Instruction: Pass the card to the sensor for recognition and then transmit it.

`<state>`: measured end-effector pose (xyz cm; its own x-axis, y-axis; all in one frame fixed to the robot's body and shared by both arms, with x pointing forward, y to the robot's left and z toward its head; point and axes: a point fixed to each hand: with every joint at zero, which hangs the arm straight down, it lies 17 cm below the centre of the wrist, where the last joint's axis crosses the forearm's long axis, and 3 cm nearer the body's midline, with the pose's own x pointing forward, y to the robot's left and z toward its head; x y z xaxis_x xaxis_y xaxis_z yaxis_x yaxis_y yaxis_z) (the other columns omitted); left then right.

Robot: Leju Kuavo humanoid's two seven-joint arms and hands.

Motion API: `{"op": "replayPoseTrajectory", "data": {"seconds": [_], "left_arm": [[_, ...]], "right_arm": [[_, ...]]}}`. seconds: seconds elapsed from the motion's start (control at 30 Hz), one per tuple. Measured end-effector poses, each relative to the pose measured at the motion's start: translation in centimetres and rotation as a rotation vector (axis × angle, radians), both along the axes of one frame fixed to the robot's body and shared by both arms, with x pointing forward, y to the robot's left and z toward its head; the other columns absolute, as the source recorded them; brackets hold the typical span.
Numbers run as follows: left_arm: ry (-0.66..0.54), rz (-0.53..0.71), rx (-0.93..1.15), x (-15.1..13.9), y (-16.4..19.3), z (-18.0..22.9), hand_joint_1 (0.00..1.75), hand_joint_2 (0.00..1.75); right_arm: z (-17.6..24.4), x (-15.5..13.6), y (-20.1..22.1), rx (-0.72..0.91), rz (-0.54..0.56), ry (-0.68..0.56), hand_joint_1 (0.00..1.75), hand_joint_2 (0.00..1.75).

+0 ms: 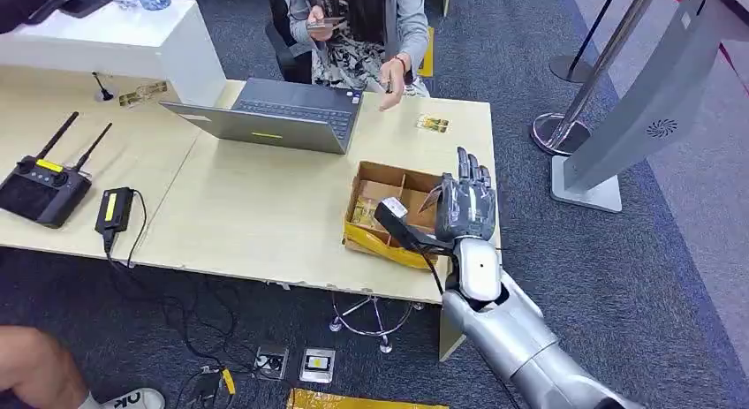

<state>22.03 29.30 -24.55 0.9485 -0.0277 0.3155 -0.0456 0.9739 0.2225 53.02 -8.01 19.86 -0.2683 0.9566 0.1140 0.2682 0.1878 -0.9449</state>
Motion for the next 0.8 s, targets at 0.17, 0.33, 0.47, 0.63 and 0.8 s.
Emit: {"op": "replayPoseTrajectory", "data": {"seconds": [0.17,0.33,0.47,0.63,0.8], "left_arm": [[0.005,-0.004,-0.001,0.1,-0.1,0.0,0.00,0.00],[0.002,-0.008,-0.004,0.3,-0.4,0.1,0.00,0.00],[0.004,-0.012,-0.007,0.4,-0.5,0.1,0.00,0.00],[0.002,-0.019,-0.013,0.6,-0.8,0.2,0.00,0.00],[0.005,-0.020,-0.017,0.6,-1.0,0.2,0.00,0.00]], "right_arm": [[2.6,1.3,-0.4,-0.027,-0.012,-0.037,1.75,1.75],[4.8,2.2,-0.3,-0.045,-0.013,-0.071,1.75,1.75],[5.9,2.5,0.0,-0.040,-0.006,-0.088,1.75,1.75],[7.0,2.7,0.7,-0.030,0.007,-0.105,1.75,1.75],[7.0,2.7,1.0,-0.030,0.008,-0.100,1.75,1.75]]}}
